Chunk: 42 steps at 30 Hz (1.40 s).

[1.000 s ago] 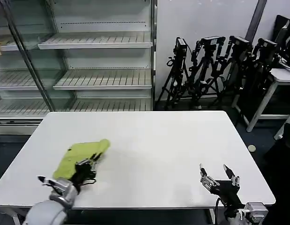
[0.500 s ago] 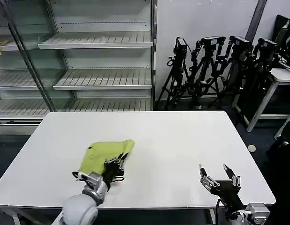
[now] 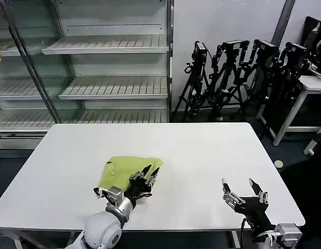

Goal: Fold and organize the clothes.

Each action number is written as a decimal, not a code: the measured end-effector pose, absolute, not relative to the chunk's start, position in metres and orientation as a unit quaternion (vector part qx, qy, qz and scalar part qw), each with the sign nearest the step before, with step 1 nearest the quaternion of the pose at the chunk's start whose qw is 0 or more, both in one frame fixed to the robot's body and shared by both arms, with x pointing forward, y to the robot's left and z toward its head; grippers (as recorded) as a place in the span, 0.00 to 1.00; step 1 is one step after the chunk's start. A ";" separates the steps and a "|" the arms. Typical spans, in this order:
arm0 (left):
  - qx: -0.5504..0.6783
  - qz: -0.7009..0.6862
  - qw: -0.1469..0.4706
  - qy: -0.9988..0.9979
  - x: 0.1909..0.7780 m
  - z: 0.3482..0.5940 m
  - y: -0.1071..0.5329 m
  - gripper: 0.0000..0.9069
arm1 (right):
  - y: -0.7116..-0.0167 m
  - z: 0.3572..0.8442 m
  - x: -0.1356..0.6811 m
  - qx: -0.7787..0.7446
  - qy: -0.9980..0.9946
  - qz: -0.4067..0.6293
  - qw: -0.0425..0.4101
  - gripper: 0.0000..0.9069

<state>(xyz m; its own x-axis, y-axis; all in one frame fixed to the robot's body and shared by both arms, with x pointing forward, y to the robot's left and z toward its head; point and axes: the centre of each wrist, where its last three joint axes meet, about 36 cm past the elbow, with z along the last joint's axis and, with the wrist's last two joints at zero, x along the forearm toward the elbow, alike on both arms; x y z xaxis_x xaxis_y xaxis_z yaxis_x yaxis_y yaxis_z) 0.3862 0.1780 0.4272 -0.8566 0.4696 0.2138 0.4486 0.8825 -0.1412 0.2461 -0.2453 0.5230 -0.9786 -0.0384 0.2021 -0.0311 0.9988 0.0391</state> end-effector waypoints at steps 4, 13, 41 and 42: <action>-0.239 0.072 0.121 -0.961 0.373 0.435 0.188 1.00 | -0.245 0.521 0.248 0.018 -0.995 -0.009 0.096 1.00; -0.165 0.085 0.092 -0.978 0.334 0.461 0.240 1.00 | -0.241 0.513 0.259 0.022 -0.997 0.005 0.076 1.00; 0.059 -0.019 0.039 -0.997 0.272 0.479 0.328 1.00 | -0.131 0.477 0.318 0.192 -0.974 0.052 0.111 1.00; 0.060 -0.020 0.039 -0.997 0.271 0.479 0.327 1.00 | -0.124 0.475 0.319 0.201 -0.972 0.055 0.113 1.00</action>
<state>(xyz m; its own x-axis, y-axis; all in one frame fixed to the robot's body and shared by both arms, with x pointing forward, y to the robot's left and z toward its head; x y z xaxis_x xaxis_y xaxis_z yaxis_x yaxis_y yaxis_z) 0.2712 0.3273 0.4785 -0.9897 -0.1215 0.0755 -0.1184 0.9920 0.0438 0.3192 -0.1242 0.4754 -0.8941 -0.3772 0.2416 -0.4021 0.9135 -0.0622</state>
